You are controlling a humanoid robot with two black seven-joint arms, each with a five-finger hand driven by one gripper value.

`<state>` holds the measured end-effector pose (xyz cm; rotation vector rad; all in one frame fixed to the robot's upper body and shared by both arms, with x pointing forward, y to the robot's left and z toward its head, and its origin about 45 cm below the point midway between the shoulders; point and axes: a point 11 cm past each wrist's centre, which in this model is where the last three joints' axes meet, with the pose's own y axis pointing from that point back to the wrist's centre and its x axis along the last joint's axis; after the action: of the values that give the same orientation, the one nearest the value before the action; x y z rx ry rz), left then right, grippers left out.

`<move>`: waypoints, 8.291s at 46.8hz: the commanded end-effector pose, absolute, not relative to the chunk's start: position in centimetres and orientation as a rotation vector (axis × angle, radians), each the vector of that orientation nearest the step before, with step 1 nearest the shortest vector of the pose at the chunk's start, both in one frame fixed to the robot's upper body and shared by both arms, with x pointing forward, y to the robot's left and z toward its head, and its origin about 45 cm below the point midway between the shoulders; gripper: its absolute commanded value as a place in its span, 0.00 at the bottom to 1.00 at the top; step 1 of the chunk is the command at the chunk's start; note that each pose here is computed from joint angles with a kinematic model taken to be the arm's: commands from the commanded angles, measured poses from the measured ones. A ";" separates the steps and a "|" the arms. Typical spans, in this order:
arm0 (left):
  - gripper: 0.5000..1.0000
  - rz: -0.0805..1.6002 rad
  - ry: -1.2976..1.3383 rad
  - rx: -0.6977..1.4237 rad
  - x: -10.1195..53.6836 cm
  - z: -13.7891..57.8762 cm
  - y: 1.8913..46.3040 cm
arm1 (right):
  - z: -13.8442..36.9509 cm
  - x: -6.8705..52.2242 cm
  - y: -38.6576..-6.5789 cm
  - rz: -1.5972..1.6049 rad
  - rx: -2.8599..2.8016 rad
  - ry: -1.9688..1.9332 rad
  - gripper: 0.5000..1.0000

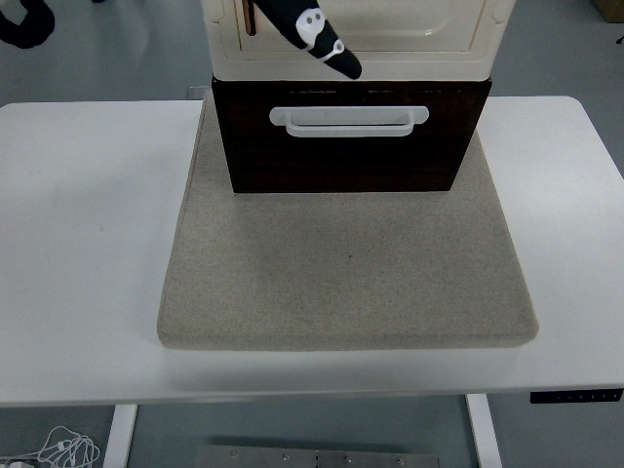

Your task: Open the drawer under the combination cabinet

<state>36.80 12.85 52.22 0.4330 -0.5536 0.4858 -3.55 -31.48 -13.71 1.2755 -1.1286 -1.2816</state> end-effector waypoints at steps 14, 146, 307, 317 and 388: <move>1.00 0.429 -0.523 0.722 36.9 46.4 13.6 | -13.7 -3.5 -31.5 -1.282 1.275 -1.129 0.85; 1.00 0.596 -0.443 0.872 42.0 38.4 10.1 | -13.7 -3.5 -31.5 -1.282 1.275 -1.129 0.85; 1.00 0.276 -0.509 0.918 38.4 40.0 7.8 | -13.7 -3.5 -31.5 -1.282 1.275 -1.129 0.85; 1.00 0.251 -0.512 0.917 37.9 40.1 7.6 | -13.7 -3.5 -31.5 -1.282 1.275 -1.129 0.85; 1.00 0.647 -0.546 0.018 40.3 66.0 8.1 | -13.7 -3.5 -31.5 -1.282 1.275 -1.129 0.85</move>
<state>40.26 7.37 64.25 0.0933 -0.5500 0.6105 -3.55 -31.48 -13.71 1.2753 -1.1285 -1.2817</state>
